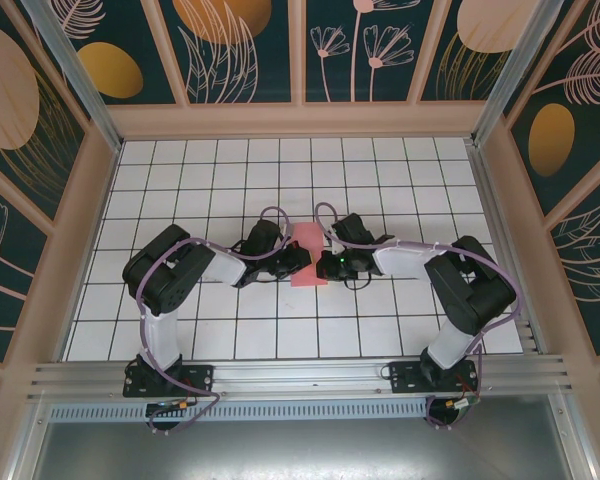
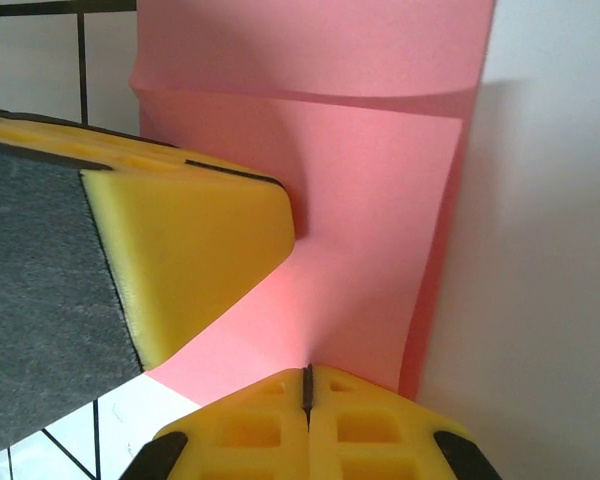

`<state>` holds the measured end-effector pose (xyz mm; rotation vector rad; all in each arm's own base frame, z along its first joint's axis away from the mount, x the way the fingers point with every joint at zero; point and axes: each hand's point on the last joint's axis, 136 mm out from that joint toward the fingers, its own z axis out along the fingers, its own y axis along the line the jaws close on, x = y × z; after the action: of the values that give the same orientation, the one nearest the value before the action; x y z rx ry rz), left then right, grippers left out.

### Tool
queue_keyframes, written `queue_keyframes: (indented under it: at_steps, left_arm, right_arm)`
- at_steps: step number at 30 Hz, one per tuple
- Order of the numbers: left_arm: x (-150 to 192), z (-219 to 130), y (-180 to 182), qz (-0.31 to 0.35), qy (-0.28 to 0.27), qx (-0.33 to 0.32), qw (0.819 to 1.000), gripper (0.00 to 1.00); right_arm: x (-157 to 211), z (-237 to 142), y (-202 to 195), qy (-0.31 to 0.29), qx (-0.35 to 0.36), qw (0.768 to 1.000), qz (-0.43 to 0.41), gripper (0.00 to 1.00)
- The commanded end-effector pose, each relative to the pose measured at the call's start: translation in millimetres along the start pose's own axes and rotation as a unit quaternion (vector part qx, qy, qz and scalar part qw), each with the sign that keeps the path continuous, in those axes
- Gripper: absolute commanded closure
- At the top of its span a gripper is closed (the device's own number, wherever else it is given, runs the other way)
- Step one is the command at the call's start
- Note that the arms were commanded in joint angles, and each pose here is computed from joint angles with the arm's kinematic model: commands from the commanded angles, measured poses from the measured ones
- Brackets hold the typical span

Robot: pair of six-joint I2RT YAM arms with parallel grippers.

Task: Fold a paper plane with a square sheet of paper (pick it up from the middle)
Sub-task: Fold the paper at the center of the table.

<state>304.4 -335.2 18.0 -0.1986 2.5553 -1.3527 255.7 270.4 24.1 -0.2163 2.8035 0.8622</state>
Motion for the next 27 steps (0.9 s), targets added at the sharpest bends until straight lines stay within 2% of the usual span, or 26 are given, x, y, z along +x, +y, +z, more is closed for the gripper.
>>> queue_keyframes:
  at_steps: [1, 27]
  left_arm:
    - [15.5, -3.3, 52.7, -0.038, 0.010, -0.088, 0.995, 1.00]
    - [17.2, -4.3, 58.0, -0.041, 0.010, -0.098, 0.994, 1.00]
  right_arm:
    - [-5.1, -9.4, 15.7, -0.009, 0.002, 1.000, -0.028, 1.00]
    - [9.3, 2.6, -13.5, 0.022, 0.077, 0.996, -0.030, 1.00]
